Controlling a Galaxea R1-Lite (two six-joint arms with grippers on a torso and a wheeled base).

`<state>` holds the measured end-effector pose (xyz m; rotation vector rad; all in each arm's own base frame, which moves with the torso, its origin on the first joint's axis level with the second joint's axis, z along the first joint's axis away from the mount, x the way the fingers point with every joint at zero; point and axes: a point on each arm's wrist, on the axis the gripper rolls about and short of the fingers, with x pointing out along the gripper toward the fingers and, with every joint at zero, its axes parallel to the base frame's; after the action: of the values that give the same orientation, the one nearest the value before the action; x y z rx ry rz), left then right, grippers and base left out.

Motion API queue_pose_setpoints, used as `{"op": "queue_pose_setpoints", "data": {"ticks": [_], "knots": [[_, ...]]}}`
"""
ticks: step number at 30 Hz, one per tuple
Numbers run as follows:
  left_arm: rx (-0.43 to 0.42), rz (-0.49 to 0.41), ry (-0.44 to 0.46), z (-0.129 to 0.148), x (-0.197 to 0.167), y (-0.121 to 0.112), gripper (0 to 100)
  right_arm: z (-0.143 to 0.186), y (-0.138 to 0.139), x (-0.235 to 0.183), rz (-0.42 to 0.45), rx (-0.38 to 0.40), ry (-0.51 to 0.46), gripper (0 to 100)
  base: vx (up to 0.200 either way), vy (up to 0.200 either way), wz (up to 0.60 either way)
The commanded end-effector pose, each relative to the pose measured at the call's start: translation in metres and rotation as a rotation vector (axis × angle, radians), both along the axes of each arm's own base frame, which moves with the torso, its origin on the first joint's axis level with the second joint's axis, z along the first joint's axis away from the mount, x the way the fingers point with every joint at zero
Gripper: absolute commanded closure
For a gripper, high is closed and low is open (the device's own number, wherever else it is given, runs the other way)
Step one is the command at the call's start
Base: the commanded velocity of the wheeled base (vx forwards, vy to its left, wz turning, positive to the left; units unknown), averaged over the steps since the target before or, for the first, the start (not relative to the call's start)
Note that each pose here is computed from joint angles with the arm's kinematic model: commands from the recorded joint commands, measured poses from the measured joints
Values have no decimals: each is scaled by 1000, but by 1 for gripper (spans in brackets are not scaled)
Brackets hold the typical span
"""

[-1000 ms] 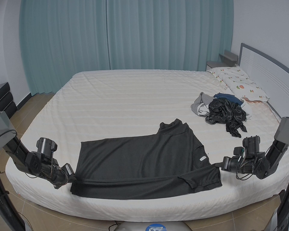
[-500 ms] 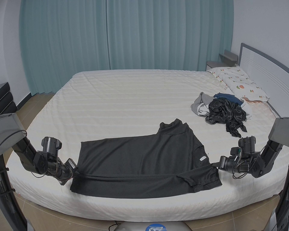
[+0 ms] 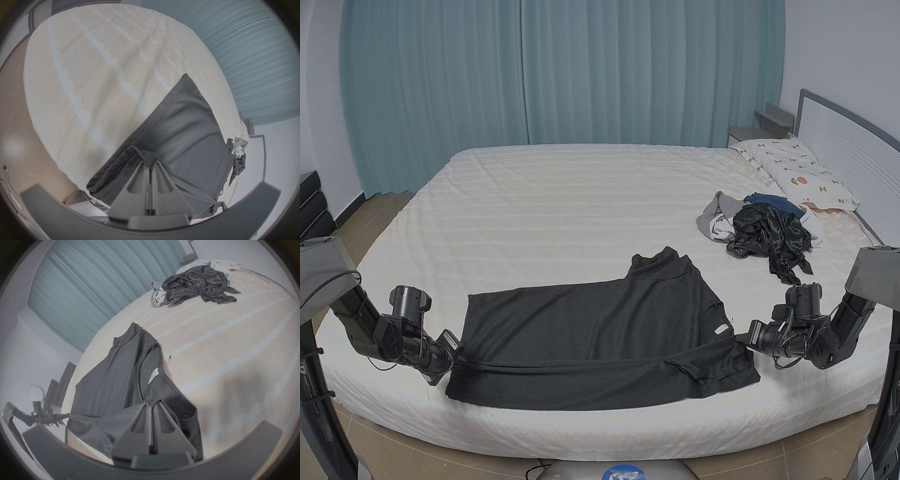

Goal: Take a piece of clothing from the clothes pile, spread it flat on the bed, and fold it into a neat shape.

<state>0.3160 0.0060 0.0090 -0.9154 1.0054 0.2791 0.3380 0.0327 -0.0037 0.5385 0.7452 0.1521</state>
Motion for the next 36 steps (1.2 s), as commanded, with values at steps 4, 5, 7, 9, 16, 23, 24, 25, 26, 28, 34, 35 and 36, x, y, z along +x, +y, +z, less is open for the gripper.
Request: {"op": "queue_pose_setpoints", "data": {"ticks": [4, 5, 7, 9, 16, 23, 24, 25, 26, 28, 34, 35, 36], "knots": [[0, 0, 2, -1, 0, 0, 100, -9, 0, 2, -5, 6, 19, 100, 0, 0, 0], [0, 0, 2, -1, 0, 0, 100, -9, 0, 2, -5, 6, 19, 100, 0, 0, 0], [-1, 0, 3, -1, 0, 0, 100, -13, 0, 2, -5, 5, 30, 0, 0, 0, 0], [-1, -3, 5, -1, 0, -1, 0, -13, 0, 2, -3, 5, 30, 0, 0, 0, 0], [9, 2, 2, 0, 0, -2, 0, -8, -2, 0, -10, 10, 23, 0, 0, 0, 0], [44, 118, -52, 14, 10, 3, 0, 20, -14, -14, -93, 82, -20, 0, 0, 0, 0], [42, 121, -55, 15, 9, 3, 0, 20, -15, -15, -97, 84, -21, 0, 0, 0, 0], [13, 150, -97, 30, 9, 2, 0, 26, -16, -24, -130, 131, -31, 0, 0, 0, 0], [5, 150, -103, 34, 7, 2, 0, 27, -16, -27, -141, 143, -32, 0, 0, 0, 0], [-5, 142, -121, 41, 4, 0, 0, 27, -16, -36, -160, 171, -30, 0, 0, 0, 0], [-20, 101, -114, 47, -5, -18, 0, 20, -16, -49, -178, 202, -25, 0, 0, 0, 0], [-21, 92, -105, 45, -7, -21, 0, 17, -17, -51, -183, 205, -19, 0, 0, 0, 0], [-22, 77, -92, 41, -7, -25, 0, 15, -17, -52, -184, 208, -14, 0, 0, 0, 0]]}}
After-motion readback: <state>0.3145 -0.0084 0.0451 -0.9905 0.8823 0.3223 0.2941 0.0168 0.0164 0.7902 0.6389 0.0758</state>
